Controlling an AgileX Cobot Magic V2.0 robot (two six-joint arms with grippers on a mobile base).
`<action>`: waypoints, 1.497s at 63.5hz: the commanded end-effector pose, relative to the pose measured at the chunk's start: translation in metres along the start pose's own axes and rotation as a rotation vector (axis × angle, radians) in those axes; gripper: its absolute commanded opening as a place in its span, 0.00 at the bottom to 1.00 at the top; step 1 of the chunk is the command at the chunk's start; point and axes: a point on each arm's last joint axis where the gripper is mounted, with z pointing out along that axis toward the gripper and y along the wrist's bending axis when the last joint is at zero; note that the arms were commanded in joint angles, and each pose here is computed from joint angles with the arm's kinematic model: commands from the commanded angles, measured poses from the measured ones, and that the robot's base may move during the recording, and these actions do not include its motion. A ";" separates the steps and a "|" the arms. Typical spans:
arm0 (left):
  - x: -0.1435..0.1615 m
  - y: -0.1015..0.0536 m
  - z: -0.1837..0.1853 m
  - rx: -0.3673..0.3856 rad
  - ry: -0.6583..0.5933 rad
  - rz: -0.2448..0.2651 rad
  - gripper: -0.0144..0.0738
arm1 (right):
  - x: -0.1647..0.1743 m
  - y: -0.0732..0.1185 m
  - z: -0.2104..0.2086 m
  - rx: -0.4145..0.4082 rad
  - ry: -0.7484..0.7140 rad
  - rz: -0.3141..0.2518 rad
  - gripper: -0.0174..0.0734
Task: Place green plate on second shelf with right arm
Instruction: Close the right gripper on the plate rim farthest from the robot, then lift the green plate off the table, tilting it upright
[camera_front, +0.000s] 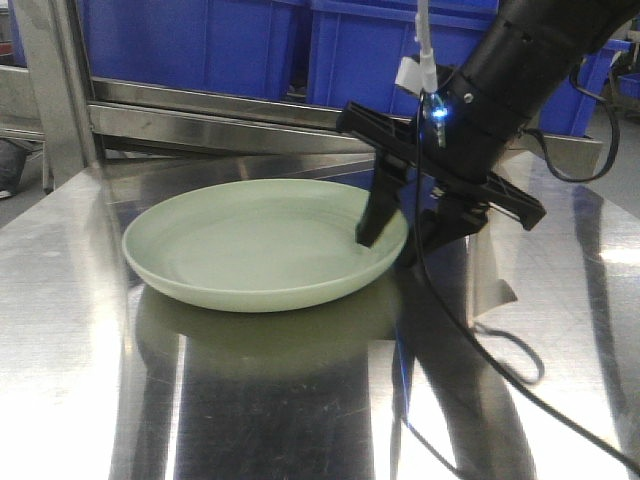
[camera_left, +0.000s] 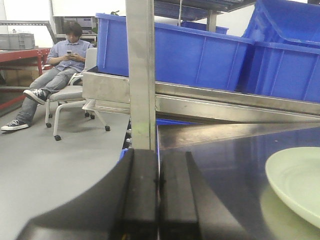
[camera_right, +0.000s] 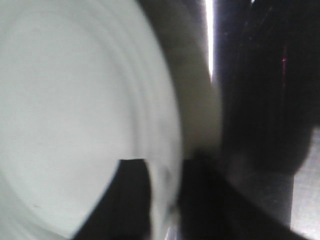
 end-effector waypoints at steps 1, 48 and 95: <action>0.005 0.000 -0.001 0.000 -0.057 -0.010 0.31 | -0.006 0.012 -0.020 -0.043 -0.062 -0.018 0.24; 0.005 0.000 -0.001 0.000 -0.057 -0.010 0.31 | 0.040 0.052 -0.213 -0.056 -0.531 -0.358 0.25; 0.005 0.000 -0.001 0.000 -0.057 -0.010 0.31 | 0.172 0.017 -0.331 -0.094 -0.855 -0.497 0.25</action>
